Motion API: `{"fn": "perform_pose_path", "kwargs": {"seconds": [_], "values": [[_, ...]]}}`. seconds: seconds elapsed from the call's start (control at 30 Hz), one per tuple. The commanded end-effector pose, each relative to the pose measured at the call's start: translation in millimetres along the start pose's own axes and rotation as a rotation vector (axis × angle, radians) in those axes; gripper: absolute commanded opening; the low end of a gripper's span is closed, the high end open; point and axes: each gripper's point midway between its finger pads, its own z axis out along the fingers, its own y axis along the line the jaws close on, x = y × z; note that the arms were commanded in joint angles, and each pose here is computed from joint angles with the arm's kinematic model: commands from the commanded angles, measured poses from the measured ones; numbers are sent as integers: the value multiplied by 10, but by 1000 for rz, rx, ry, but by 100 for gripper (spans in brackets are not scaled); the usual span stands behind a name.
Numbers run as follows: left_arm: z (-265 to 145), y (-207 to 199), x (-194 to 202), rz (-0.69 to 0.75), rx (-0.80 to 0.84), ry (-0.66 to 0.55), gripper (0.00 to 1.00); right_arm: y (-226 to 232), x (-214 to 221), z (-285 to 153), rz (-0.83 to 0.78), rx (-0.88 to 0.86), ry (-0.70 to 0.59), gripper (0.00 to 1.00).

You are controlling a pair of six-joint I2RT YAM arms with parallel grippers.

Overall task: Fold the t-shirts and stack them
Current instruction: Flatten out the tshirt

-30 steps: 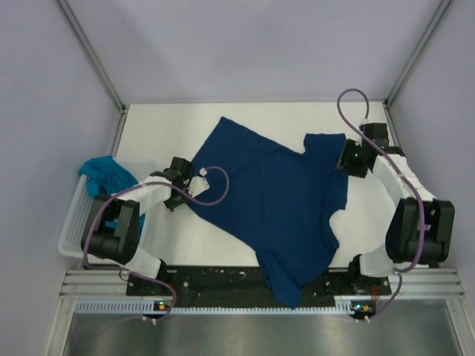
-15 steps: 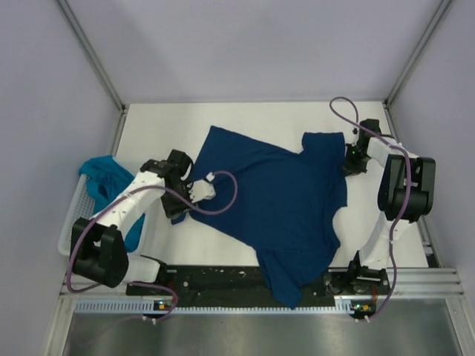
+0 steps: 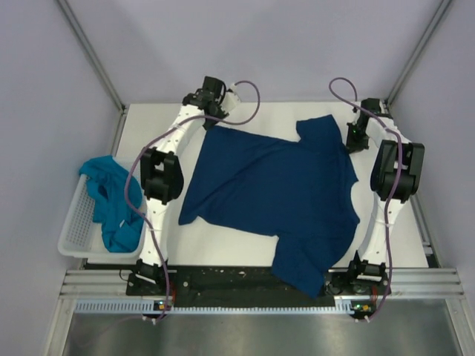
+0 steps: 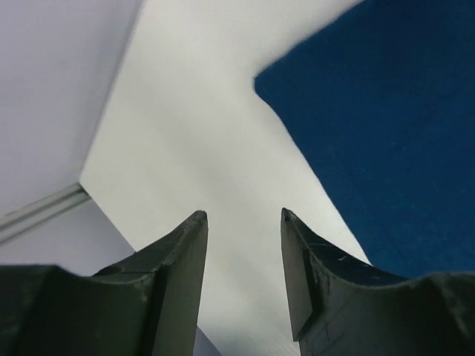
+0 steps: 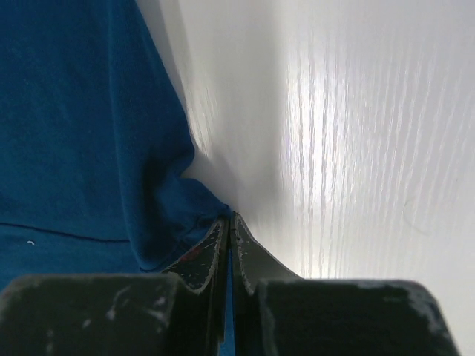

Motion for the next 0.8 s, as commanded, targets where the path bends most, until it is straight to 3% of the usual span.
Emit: {"fn": "perform_pose_path", "kwargs": {"seconds": [0.0, 0.3, 0.53, 0.6, 0.63, 0.7, 0.77], "values": [[395, -44, 140, 124, -79, 78, 53, -41, -185, 117, -66, -7, -10, 0], [946, -46, -106, 232, -151, -39, 55, 25, -180, 32, -126, -52, -16, 0], [1297, -502, 2, 357, -42, -29, 48, -118, -205, 16, -168, 17, -20, 0], [1336, -613, 45, 372, -3, -24, 41, -113, -275, 25, -168, 16, -33, 0], [1346, -649, 65, 379, 9, -18, 33, -103, -334, 26, -167, 12, -46, 0], [1384, -677, 158, 387, 15, 14, 0, -119, -446, 37, -163, 25, -67, 0], [1432, -602, 269, 390, -32, 65, 0, -149, -528, 72, -152, 45, -80, 0]]}}
